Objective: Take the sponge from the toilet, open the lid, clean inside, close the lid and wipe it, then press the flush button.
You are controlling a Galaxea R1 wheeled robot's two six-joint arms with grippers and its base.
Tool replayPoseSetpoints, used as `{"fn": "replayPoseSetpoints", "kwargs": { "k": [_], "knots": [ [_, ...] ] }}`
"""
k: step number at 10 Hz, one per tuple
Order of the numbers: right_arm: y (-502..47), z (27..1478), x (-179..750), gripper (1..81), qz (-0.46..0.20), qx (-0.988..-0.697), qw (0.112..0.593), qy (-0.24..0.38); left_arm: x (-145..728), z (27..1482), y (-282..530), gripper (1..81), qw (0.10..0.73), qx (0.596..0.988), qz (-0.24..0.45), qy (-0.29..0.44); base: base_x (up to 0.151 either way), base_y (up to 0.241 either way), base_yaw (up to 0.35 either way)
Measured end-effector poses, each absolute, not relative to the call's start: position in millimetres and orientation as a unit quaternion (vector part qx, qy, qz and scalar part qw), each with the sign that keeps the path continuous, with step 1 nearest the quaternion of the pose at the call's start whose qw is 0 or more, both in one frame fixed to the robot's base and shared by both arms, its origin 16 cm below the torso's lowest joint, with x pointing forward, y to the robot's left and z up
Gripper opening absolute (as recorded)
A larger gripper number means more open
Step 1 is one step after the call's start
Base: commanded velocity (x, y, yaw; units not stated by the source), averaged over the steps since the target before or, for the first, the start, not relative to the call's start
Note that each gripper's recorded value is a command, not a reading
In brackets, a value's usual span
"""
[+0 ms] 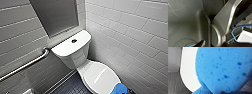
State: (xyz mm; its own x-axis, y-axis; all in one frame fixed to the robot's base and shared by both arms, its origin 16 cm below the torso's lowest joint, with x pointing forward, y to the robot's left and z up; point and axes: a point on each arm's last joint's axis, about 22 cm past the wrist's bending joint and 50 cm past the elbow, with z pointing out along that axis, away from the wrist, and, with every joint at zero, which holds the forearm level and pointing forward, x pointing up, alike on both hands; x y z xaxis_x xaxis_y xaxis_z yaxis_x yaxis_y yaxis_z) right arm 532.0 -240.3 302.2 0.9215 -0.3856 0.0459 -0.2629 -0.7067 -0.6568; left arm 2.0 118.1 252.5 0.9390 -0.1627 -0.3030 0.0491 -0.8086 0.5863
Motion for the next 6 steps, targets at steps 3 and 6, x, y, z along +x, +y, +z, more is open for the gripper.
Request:
{"fn": "replayPoseSetpoints", "kwargs": {
  "k": [3,6],
  "knots": [
    [-331.5,303.3,446.9,1.0,-0.045,-0.939,0.278,0.2,2.4,252.3,117.8,81.1,0.308,0.935,-0.172,-0.031,0.0,0.0,0.0],
    [-341.4,306.6,352.8,1.0,0.01,-0.938,0.266,0.222,15.4,245.9,127.9,81.1,0.302,0.939,-0.164,-0.034,0.0,0.0,0.0]
  ]
}}
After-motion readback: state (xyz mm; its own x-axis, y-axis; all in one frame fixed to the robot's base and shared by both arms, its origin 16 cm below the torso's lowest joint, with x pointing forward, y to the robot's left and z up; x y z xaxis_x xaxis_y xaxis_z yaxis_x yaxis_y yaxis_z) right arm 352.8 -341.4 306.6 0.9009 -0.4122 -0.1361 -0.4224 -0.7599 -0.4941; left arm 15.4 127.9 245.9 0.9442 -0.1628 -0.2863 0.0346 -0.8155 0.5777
